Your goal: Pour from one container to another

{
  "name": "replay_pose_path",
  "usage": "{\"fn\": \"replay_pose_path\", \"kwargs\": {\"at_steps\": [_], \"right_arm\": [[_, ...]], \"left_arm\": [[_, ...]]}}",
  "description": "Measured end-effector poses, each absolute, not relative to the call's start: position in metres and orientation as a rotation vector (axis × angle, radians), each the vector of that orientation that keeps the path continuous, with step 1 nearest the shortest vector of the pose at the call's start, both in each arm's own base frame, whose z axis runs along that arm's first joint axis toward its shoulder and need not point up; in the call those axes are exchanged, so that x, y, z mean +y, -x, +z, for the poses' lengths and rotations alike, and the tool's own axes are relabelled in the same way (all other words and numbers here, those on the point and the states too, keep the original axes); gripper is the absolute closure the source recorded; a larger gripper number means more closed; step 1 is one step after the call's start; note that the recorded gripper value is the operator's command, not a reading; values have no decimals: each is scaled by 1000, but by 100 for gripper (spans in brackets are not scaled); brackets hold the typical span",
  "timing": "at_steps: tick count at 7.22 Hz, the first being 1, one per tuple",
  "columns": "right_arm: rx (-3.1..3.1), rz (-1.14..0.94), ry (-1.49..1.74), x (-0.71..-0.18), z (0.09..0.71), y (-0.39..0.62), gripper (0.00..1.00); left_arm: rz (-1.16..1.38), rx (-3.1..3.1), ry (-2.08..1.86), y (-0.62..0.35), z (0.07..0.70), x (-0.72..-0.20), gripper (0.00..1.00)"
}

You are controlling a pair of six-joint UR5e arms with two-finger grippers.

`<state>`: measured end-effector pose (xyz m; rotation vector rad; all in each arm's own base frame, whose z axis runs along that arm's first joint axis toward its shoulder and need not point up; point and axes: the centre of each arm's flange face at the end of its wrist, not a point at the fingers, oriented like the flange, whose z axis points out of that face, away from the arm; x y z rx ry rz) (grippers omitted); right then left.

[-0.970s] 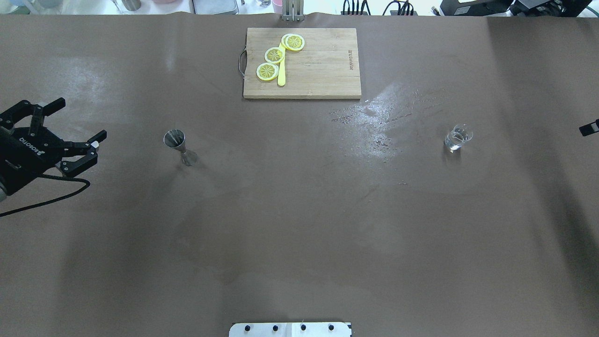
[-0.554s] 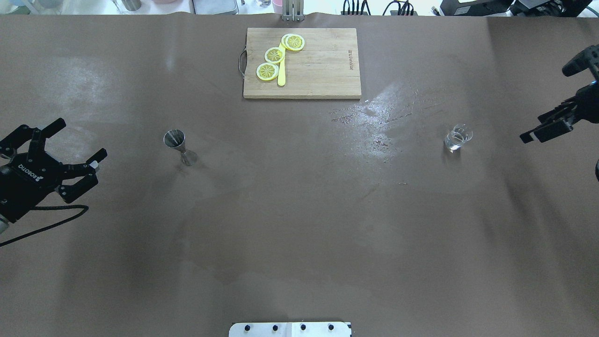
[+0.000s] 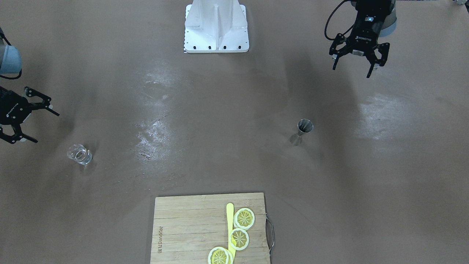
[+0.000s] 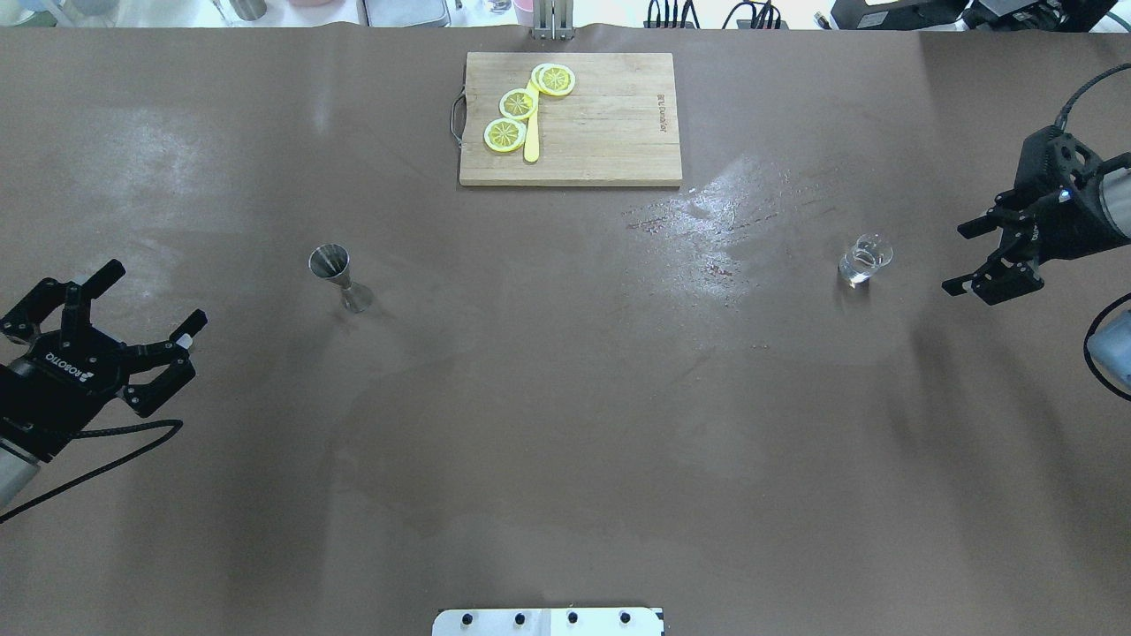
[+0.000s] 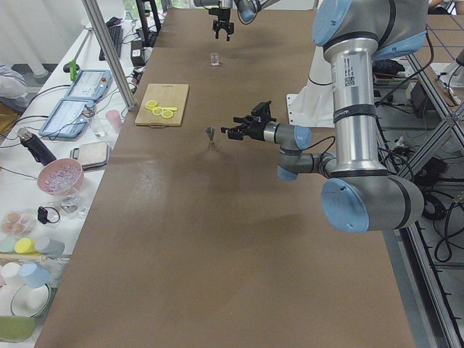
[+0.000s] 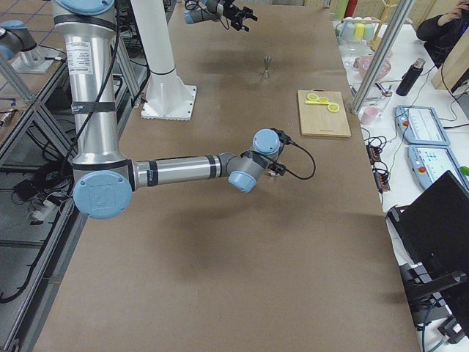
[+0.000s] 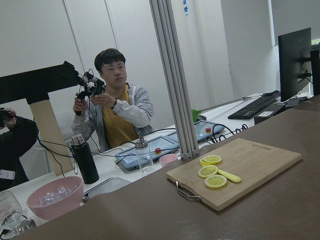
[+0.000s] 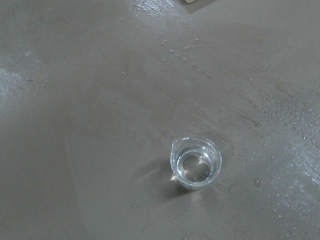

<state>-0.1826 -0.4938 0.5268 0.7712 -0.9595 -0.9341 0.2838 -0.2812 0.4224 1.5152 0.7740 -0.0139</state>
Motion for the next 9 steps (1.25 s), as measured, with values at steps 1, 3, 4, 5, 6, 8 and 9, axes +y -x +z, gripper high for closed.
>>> {"fn": "replay_pose_path", "kwargs": {"at_steps": [1, 3, 4, 5, 6, 8, 9], "right_arm": [[-919, -1020, -836, -495, 537, 178, 0], [-865, -1133, -899, -497, 559, 184, 0], [-840, -1167, -942, -497, 568, 192, 0], [-822, -1185, -985, -500, 575, 198, 0], [-816, -1192, -1010, -505, 579, 203, 0], [-841, -1209, -1027, -511, 574, 211, 0], [-869, -1223, -1029, -514, 570, 215, 0]], "left_arm": [[-38, 751, -1517, -292, 423, -276, 1], [-69, 733, -1513, -305, 424, -268, 3], [-94, 705, -1508, -312, 422, -268, 3], [-136, 658, -1483, -324, 421, -271, 3], [-194, 606, -1443, -339, 421, -274, 3], [-297, 574, -1375, -365, 428, -273, 3], [-324, 591, -1355, -376, 432, -269, 3]]}}
